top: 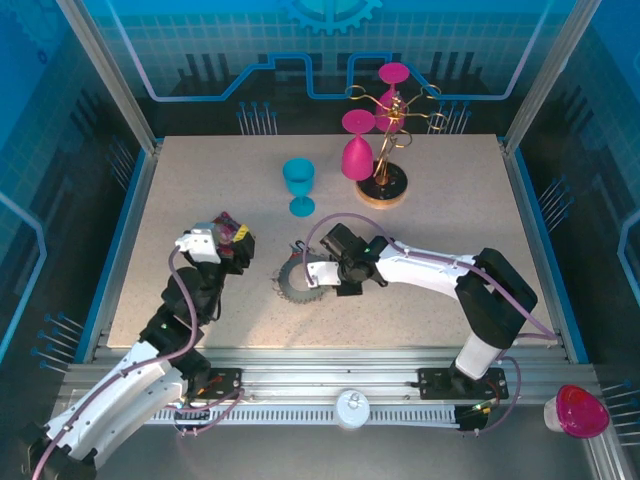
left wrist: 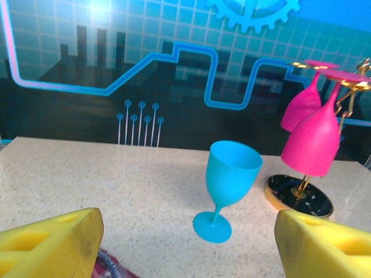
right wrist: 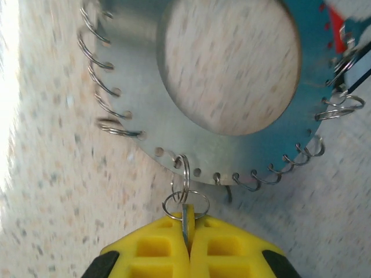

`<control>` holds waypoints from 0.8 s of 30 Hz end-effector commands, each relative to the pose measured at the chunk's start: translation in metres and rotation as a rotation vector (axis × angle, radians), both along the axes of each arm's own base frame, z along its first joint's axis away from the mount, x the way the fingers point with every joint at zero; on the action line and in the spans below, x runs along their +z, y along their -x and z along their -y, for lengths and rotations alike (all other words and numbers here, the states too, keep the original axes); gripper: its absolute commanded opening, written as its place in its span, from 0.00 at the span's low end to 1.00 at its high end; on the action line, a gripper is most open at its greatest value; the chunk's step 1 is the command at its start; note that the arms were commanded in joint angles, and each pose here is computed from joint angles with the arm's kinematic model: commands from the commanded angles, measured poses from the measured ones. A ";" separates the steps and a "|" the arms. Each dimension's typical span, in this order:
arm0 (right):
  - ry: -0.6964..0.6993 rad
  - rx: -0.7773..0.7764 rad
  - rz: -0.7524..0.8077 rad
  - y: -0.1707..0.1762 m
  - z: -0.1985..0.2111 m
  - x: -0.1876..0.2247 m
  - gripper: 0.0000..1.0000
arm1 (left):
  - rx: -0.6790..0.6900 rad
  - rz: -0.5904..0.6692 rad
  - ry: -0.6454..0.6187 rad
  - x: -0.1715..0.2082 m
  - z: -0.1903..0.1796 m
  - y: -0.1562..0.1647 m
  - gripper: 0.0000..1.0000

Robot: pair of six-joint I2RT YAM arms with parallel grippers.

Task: Put the keys on the keyring

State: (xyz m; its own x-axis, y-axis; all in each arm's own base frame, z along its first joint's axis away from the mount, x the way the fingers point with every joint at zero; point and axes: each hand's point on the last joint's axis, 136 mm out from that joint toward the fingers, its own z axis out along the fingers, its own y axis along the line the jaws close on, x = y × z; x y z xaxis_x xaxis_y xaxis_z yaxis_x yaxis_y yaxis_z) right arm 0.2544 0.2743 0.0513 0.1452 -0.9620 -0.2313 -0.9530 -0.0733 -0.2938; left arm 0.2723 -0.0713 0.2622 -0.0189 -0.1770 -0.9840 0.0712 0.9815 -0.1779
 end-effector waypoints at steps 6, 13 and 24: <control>0.241 -0.052 0.057 -0.009 0.059 -0.022 0.11 | 0.011 -0.072 -0.025 -0.024 -0.002 -0.009 0.80; 0.151 -0.189 0.055 -0.012 0.079 -0.002 0.40 | 0.029 -0.137 -0.126 -0.041 -0.005 -0.020 0.94; -0.818 -0.920 0.241 -0.074 0.162 0.111 0.67 | 0.114 -0.237 -0.166 -0.068 -0.038 -0.047 1.00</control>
State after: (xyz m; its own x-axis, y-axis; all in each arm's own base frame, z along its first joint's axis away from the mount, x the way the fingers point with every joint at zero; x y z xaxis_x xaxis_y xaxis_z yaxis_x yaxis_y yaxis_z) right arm 0.3140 0.1320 0.1649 -0.3238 -0.5732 -0.7527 -0.6175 0.7308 -0.2909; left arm 0.3105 -0.0367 0.1845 -0.2648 -0.0229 -0.9640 -0.0721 0.9974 -0.0039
